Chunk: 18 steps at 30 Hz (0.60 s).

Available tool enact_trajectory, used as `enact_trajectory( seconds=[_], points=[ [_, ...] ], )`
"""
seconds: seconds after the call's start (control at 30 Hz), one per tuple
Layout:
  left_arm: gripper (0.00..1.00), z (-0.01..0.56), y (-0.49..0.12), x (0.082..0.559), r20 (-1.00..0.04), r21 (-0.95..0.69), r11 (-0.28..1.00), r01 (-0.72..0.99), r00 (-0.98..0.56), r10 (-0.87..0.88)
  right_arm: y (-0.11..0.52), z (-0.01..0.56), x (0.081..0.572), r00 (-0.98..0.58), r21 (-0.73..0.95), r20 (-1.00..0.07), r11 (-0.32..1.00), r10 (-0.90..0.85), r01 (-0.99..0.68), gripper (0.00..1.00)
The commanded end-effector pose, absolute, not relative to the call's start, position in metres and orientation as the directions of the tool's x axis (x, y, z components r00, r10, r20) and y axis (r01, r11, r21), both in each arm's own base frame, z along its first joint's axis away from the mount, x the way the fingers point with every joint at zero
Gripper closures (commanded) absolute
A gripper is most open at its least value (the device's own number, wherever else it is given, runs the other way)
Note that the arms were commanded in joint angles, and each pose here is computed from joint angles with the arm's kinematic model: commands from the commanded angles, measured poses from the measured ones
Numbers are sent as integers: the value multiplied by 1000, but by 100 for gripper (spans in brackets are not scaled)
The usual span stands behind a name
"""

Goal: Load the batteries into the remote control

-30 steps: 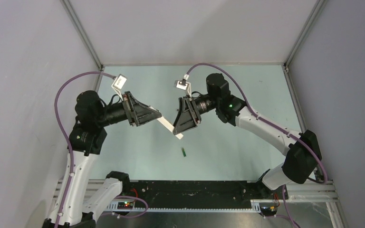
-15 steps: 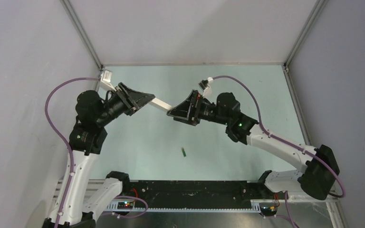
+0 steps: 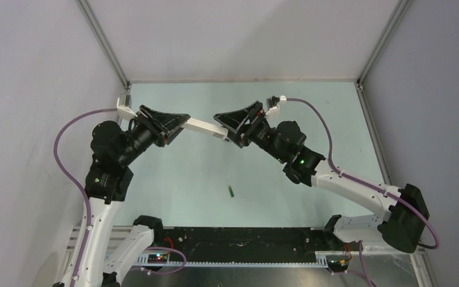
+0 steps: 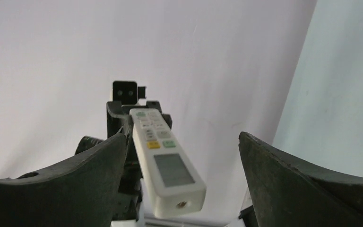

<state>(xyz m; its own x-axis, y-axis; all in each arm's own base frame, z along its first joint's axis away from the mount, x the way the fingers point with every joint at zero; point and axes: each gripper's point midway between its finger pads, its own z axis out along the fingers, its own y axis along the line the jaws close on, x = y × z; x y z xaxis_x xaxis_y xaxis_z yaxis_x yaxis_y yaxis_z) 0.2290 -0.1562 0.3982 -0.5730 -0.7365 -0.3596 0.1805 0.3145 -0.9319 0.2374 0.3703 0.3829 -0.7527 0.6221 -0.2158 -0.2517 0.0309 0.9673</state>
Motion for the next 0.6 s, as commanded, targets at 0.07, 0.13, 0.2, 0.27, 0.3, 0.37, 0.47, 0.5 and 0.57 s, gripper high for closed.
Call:
enact_trajectory(
  seconds=[0.07, 0.13, 0.2, 0.27, 0.3, 0.37, 0.47, 0.5, 0.57],
  points=[
    [100, 408, -150, 227, -244, -969, 188, 158, -529, -813, 369, 404, 250, -573, 926, -320, 123, 754, -356, 11],
    [100, 407, -144, 230, -229, -973, 177, 151, -491, -840, 373, 408, 247, -473, 885, -403, 202, 784, -418, 11],
    [100, 407, -138, 231, -219, -974, 169, 149, -457, -862, 376, 422, 244, -383, 848, -440, 236, 812, -475, 11],
    [100, 407, -133, 232, -214, -975, 164, 151, -427, -878, 383, 422, 242, -348, 834, -463, 269, 815, -481, 11],
    [100, 408, -130, 233, -209, -975, 159, 154, -409, -888, 388, 417, 244, -340, 832, -475, 288, 812, -474, 11],
    [100, 410, -127, 232, -196, -977, 144, 160, -388, -900, 394, 414, 244, -323, 840, -462, 292, 826, -457, 11],
    [100, 411, -124, 229, -169, -980, 112, 166, -378, -910, 399, 418, 244, -307, 858, -400, 235, 864, -456, 13],
    [100, 410, -124, 229, -163, -981, 107, 164, -378, -911, 404, 416, 245, -308, 859, -392, 226, 867, -459, 14],
    [100, 410, -124, 227, -150, -981, 90, 169, -383, -911, 405, 420, 246, -294, 862, -356, 190, 887, -469, 16]
  ],
)
